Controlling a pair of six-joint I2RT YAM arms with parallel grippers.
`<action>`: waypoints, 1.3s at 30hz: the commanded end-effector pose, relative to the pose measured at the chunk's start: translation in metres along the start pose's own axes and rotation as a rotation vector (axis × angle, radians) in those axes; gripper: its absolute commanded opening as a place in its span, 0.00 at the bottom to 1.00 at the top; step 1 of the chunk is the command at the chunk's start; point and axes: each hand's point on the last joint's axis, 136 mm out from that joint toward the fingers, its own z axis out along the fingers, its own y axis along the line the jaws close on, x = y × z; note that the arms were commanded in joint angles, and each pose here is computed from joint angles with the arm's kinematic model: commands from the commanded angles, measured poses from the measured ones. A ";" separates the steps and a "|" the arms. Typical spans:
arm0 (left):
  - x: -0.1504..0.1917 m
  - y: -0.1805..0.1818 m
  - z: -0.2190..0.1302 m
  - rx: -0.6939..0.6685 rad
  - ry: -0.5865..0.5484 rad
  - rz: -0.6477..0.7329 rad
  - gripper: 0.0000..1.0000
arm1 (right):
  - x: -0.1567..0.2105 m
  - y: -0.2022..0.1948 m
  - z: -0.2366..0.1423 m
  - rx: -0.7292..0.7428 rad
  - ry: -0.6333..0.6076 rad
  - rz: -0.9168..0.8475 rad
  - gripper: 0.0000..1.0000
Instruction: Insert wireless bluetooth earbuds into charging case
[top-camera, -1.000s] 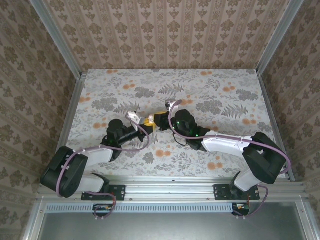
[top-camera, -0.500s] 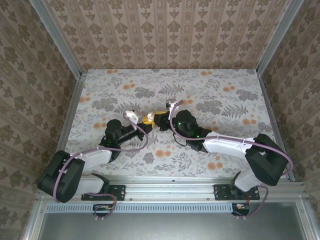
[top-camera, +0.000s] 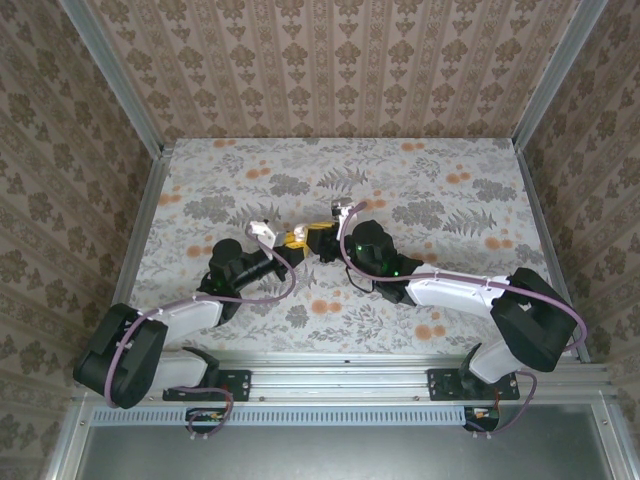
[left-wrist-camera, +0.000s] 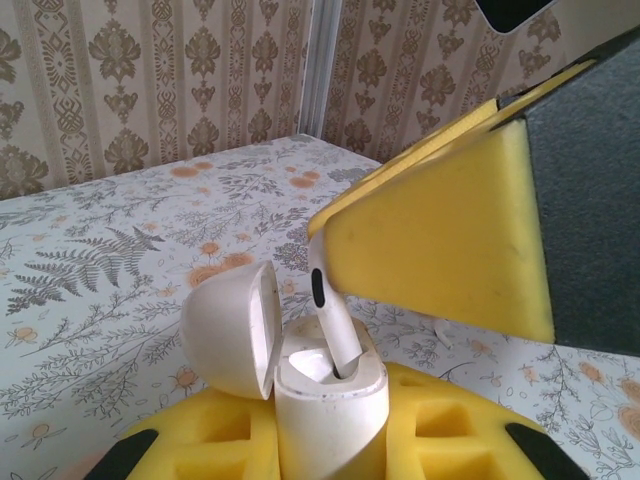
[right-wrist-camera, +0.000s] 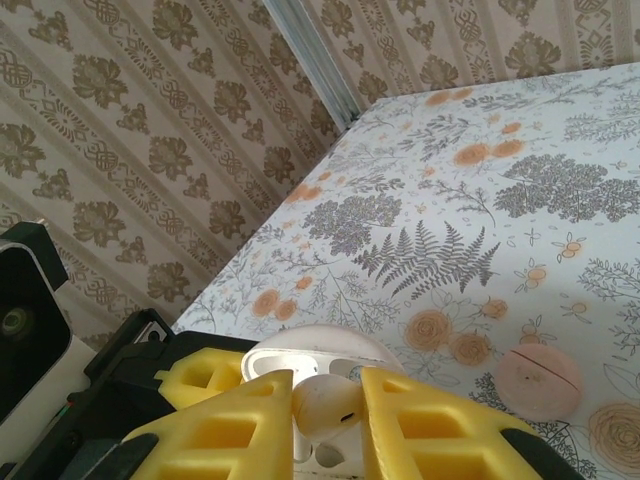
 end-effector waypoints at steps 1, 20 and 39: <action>-0.025 -0.003 -0.002 0.007 -0.075 0.050 0.08 | 0.007 0.006 -0.004 -0.029 0.019 -0.021 0.22; -0.029 -0.007 -0.002 0.023 -0.074 0.083 0.09 | -0.011 0.015 -0.014 -0.045 -0.017 -0.021 0.41; -0.009 -0.018 -0.018 0.025 0.007 0.296 0.09 | -0.013 0.051 -0.055 -0.130 0.207 0.231 0.44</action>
